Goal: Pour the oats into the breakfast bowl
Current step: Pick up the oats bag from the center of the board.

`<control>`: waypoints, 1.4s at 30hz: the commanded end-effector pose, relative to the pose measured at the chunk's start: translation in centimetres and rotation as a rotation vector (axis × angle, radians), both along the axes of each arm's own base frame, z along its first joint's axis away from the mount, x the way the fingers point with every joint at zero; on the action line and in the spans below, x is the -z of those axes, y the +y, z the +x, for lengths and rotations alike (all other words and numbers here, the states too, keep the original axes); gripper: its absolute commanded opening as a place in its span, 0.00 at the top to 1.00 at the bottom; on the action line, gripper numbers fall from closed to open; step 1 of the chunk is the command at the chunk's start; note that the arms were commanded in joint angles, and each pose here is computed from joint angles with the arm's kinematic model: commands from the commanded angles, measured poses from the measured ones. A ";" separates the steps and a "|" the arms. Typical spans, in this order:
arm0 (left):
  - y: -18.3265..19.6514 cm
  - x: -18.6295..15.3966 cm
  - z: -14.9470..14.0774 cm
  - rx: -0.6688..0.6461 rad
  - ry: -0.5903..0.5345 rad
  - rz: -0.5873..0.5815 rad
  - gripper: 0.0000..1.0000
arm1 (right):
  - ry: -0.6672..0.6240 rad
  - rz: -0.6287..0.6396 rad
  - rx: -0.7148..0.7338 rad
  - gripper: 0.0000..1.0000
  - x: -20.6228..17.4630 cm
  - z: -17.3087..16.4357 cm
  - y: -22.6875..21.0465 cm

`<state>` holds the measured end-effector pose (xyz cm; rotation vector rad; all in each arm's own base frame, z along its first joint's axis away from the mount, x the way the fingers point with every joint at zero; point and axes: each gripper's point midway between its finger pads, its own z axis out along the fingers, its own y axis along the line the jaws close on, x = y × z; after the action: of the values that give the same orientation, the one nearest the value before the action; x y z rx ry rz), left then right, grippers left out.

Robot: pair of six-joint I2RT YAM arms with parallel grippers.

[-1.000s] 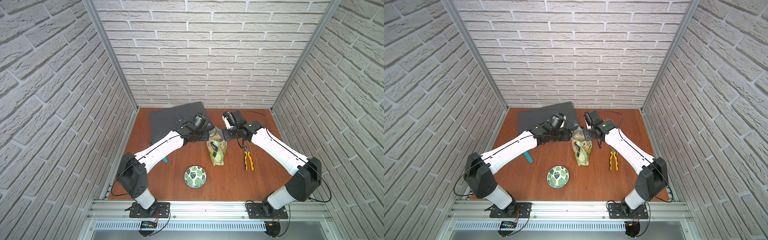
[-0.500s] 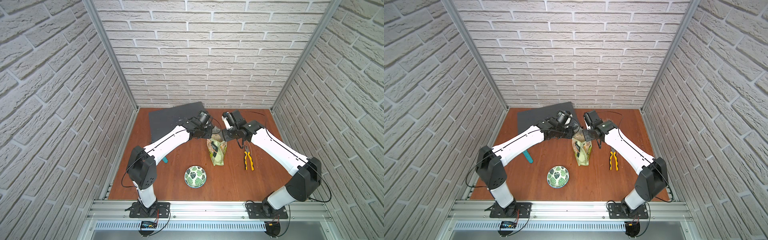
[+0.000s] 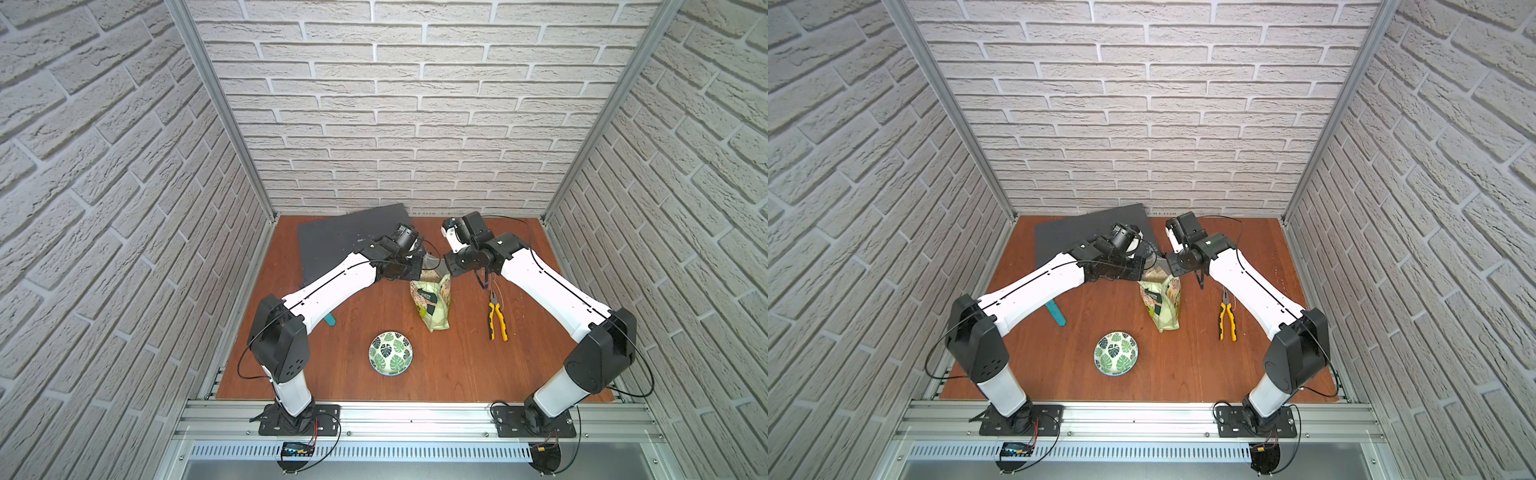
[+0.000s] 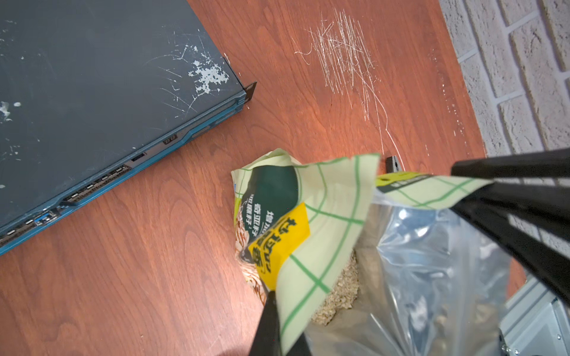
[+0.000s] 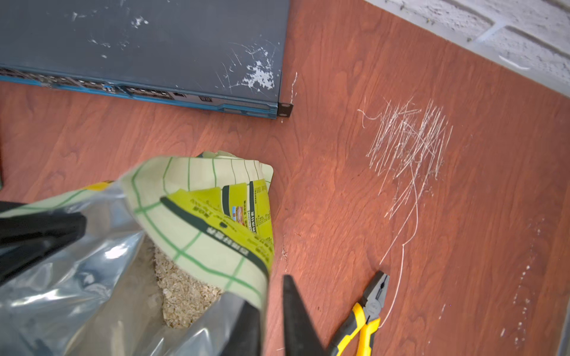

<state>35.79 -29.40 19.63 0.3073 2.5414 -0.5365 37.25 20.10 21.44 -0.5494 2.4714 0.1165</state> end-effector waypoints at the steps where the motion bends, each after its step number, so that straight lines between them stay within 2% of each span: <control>1: -0.3 -1.6 -0.5 -0.011 -0.009 -0.049 1.00 | -0.063 0.087 -0.068 0.64 -3.6 -0.9 0.7; 4: -0.2 -1.6 -0.4 -0.023 0.000 -0.046 1.00 | -0.087 0.137 -0.093 0.34 -5.4 -2.9 0.4; 6: -0.2 -1.5 -0.5 -0.028 0.001 -0.044 1.00 | -0.110 0.155 -0.098 0.19 -6.1 -4.3 -0.2; 8: -0.1 -1.4 -0.5 -0.030 0.002 -0.038 1.00 | -0.133 0.169 -0.115 0.08 -6.3 -6.0 -0.6; 11: 0.0 -1.4 -0.5 -0.037 0.004 -0.033 0.99 | -0.167 0.176 -0.158 0.01 -5.6 -8.1 -0.6; 14: 0.1 -1.3 -0.5 -0.038 0.004 -0.033 0.99 | -0.210 0.198 -0.208 0.00 -3.5 -9.5 0.3; 21: 0.2 -0.8 -0.7 -0.042 0.014 -0.021 0.99 | -0.415 0.298 -0.301 0.00 0.1 -10.9 3.6; 25: 0.3 -0.5 -0.7 -0.042 0.017 -0.016 0.99 | -0.511 0.265 -0.346 0.00 2.9 -10.8 5.4; 32: 0.3 -0.2 -0.7 -0.043 0.020 -0.013 0.99 | -0.615 0.258 -0.313 0.00 6.2 -9.1 6.3; 38: 0.3 -0.2 -0.6 -0.045 0.019 -0.009 1.00 | -0.635 0.224 -0.277 0.00 9.5 -8.1 6.2; 42: 0.7 -0.2 -0.7 -0.051 0.019 0.003 1.00 | -0.659 0.225 -0.240 0.01 10.3 -7.1 6.3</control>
<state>35.67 -29.08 19.33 0.2474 2.5628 -0.5215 29.24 25.93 9.02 -0.7433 1.8232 0.2337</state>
